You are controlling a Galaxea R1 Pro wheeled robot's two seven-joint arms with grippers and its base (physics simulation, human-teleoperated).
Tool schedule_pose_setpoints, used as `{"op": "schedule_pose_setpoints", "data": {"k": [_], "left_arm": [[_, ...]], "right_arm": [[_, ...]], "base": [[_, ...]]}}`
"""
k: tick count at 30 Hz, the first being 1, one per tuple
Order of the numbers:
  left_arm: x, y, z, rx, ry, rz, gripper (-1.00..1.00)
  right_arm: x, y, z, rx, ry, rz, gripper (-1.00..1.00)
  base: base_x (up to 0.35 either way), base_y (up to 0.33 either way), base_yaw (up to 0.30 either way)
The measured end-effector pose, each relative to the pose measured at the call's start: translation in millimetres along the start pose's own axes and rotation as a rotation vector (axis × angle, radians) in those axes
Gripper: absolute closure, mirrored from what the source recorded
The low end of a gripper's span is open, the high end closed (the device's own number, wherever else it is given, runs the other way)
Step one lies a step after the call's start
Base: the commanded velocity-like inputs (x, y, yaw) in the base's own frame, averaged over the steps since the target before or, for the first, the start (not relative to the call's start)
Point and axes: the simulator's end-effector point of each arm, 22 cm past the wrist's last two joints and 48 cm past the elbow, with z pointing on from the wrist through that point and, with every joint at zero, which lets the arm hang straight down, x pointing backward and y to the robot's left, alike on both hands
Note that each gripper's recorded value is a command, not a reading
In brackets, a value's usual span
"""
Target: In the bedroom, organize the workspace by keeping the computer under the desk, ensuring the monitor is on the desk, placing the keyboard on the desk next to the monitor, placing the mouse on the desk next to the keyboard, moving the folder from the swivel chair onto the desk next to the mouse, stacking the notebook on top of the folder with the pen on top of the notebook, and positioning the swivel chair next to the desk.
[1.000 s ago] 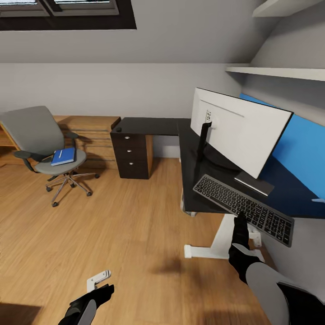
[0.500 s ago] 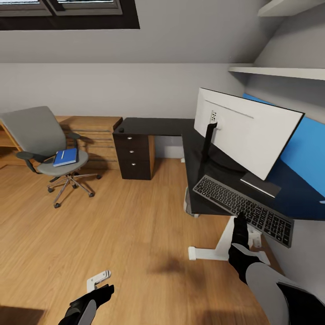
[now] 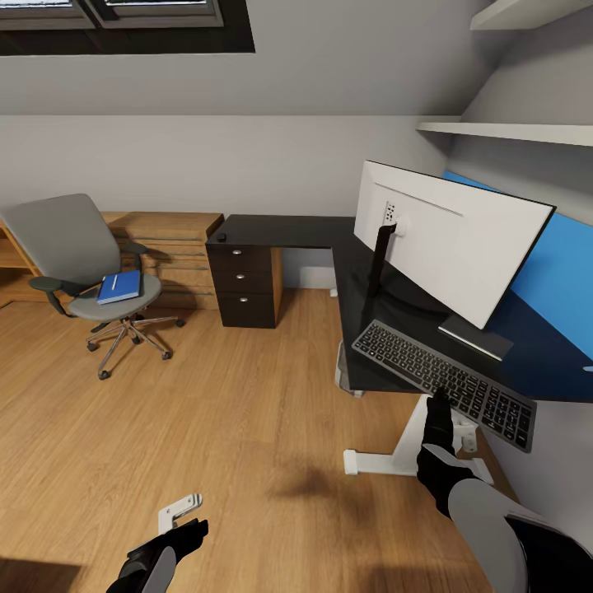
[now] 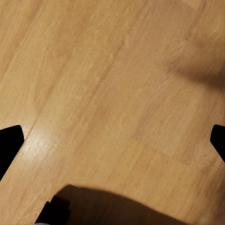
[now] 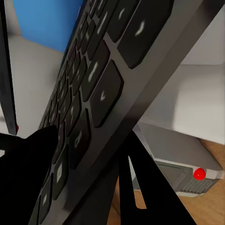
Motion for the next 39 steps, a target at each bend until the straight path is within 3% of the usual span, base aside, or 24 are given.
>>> {"op": "schedule_pose_setpoints", "data": {"k": [1,2,20,39], "left_arm": [[0.0,0.0,0.0,0.0,0.0,0.0,-1.0],[-0.1,0.0,0.0,0.0,0.0,0.0,-1.0],[0.0,-0.2,0.0,0.001,0.0,0.0,-1.0],[0.1,-0.1,0.2,0.001,0.001,0.0,-1.0]], "right_arm": [[0.0,0.0,0.0,0.0,0.0,0.0,1.0],[0.0,-0.2,0.0,0.001,0.0,0.0,-1.0],[-0.9,-2.1,0.3,0.011,-0.003,0.004,-1.0],[-0.8,-3.6,0.2,0.016,-0.003,0.007,-1.0]], "base": [[0.0,0.0,0.0],[0.0,0.0,0.0],[-0.002,0.0,0.0],[-0.126,0.0,0.0]]}}
